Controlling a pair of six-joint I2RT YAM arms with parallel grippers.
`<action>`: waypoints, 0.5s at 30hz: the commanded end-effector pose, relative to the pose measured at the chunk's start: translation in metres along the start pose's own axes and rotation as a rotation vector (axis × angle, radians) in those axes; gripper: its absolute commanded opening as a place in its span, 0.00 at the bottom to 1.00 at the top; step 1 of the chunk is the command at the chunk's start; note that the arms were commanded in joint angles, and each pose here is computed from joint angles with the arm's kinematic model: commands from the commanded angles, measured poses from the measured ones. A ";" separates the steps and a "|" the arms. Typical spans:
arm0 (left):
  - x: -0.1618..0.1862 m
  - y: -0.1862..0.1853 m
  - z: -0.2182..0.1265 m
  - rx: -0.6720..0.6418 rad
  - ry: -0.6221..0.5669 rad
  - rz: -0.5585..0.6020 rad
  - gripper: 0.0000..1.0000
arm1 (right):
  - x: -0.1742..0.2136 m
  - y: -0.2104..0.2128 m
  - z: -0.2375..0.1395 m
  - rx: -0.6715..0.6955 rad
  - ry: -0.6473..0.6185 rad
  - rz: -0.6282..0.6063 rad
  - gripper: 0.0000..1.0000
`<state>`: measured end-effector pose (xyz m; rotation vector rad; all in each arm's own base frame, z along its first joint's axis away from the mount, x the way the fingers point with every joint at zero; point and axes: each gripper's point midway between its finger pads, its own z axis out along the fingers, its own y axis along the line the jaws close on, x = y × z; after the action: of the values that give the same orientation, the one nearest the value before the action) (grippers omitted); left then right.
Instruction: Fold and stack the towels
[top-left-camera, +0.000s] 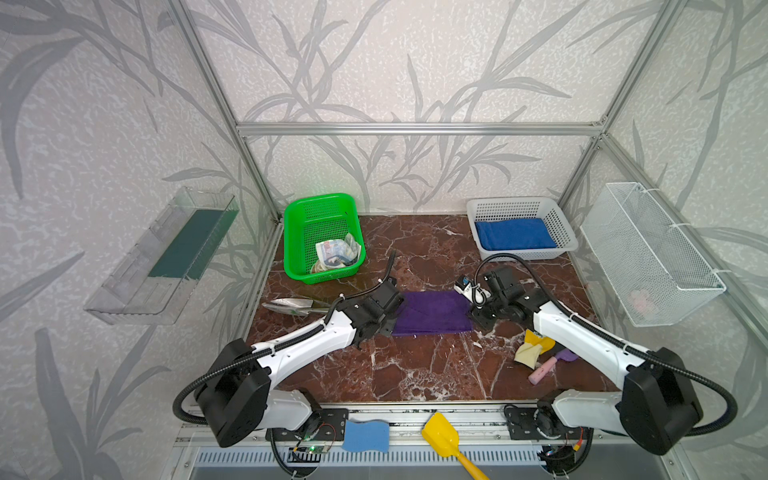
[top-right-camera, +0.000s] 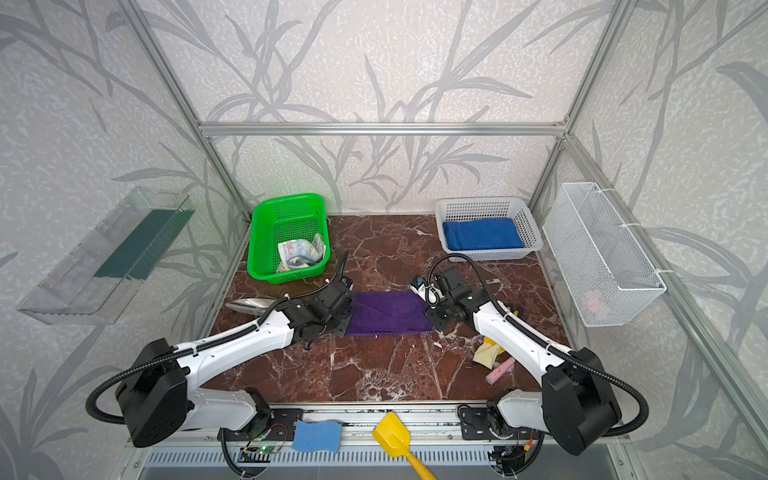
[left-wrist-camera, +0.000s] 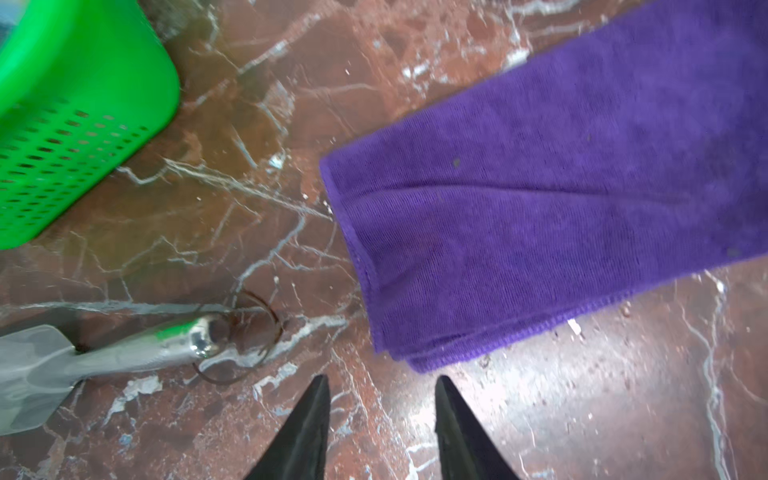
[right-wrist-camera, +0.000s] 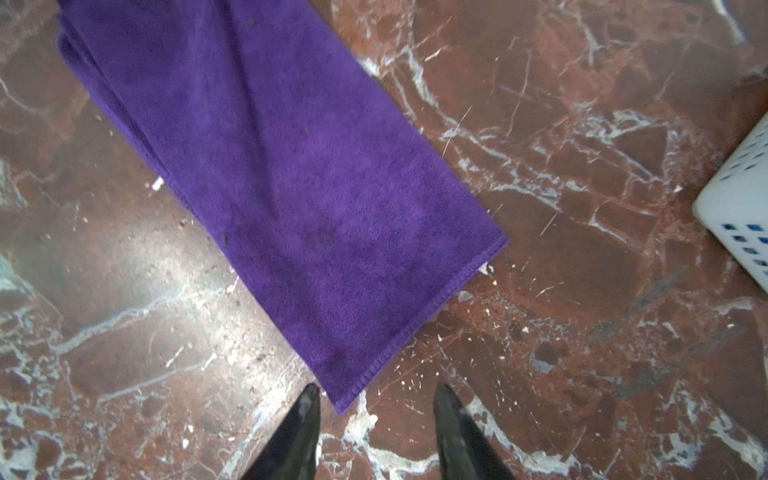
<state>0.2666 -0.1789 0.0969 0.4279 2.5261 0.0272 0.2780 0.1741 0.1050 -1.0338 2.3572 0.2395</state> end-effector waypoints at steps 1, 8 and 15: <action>-0.007 0.006 0.001 -0.044 -0.017 -0.086 0.47 | -0.012 0.004 -0.001 -0.025 -0.049 0.110 0.46; 0.007 0.000 0.022 -0.013 0.056 -0.176 0.48 | -0.017 0.013 0.005 -0.094 -0.051 0.159 0.44; 0.001 0.000 0.038 0.047 0.061 -0.281 0.48 | -0.016 0.014 0.017 -0.117 -0.011 0.174 0.42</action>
<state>0.2821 -0.1774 0.0662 0.1710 2.6305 -0.0602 0.2778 0.1918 0.0907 -0.8917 2.4614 0.4141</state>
